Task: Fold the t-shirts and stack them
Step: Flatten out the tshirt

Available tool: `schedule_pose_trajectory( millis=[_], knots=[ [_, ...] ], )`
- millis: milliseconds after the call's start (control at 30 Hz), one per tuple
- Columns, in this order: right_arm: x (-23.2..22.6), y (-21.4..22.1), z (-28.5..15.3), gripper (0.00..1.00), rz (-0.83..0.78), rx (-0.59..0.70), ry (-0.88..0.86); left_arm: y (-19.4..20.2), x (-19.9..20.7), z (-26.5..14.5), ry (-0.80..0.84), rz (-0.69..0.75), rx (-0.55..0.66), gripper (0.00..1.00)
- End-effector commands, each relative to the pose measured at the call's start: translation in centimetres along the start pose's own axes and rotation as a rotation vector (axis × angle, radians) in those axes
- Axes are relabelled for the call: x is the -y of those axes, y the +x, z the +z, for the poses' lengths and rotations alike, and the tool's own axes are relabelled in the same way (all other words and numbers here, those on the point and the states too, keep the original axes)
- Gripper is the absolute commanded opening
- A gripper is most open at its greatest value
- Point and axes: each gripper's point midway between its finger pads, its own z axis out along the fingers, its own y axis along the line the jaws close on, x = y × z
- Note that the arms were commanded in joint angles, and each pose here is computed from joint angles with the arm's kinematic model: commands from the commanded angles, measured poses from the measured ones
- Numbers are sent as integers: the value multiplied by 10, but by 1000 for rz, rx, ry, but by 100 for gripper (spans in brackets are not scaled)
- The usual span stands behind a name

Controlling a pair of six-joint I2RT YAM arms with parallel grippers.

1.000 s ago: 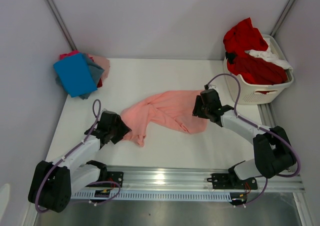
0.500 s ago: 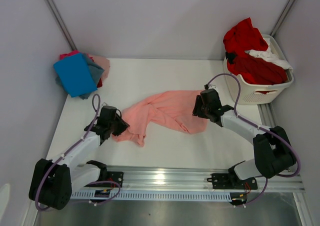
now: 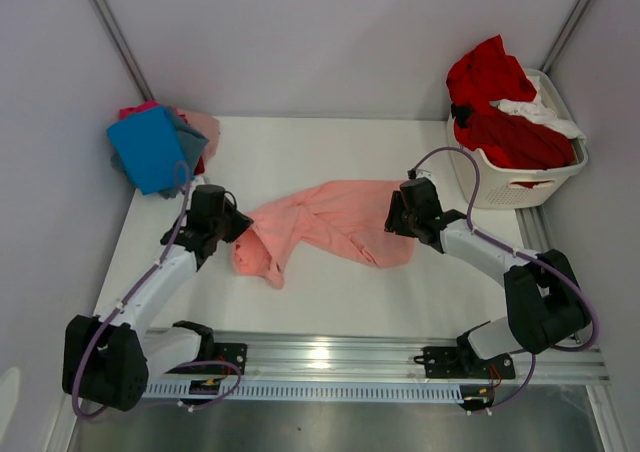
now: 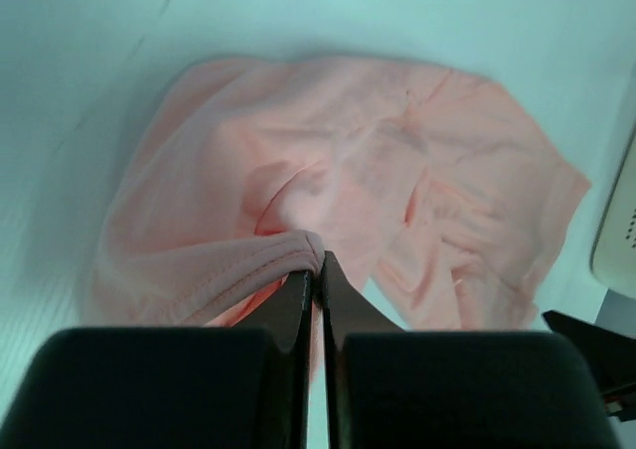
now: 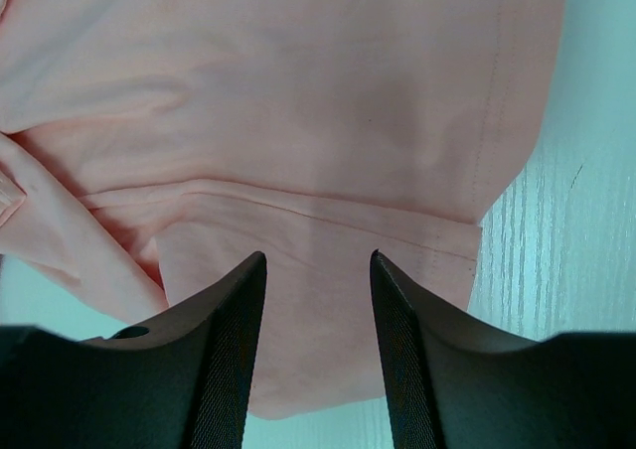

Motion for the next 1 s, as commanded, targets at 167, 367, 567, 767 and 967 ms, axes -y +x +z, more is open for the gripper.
schedule_pose_trajectory(
  millis=[167,367,567,767,967],
  knots=[
    [-7,-9,1,50,-4,28,-26,-59,-43,-10,-180,-66,186,0],
    [-7,-9,1,50,-8,30,-28,-60,-64,-11,-241,-152,218,0],
    [-7,-7,1,49,-10,22,-30,-84,-75,-24,-325,-150,308,0],
    [-8,-5,1,50,-18,17,-36,-110,-82,-31,-358,-141,376,0],
    [-9,-3,1,49,-23,12,-42,-106,-64,-13,-238,-122,264,60]
  ],
)
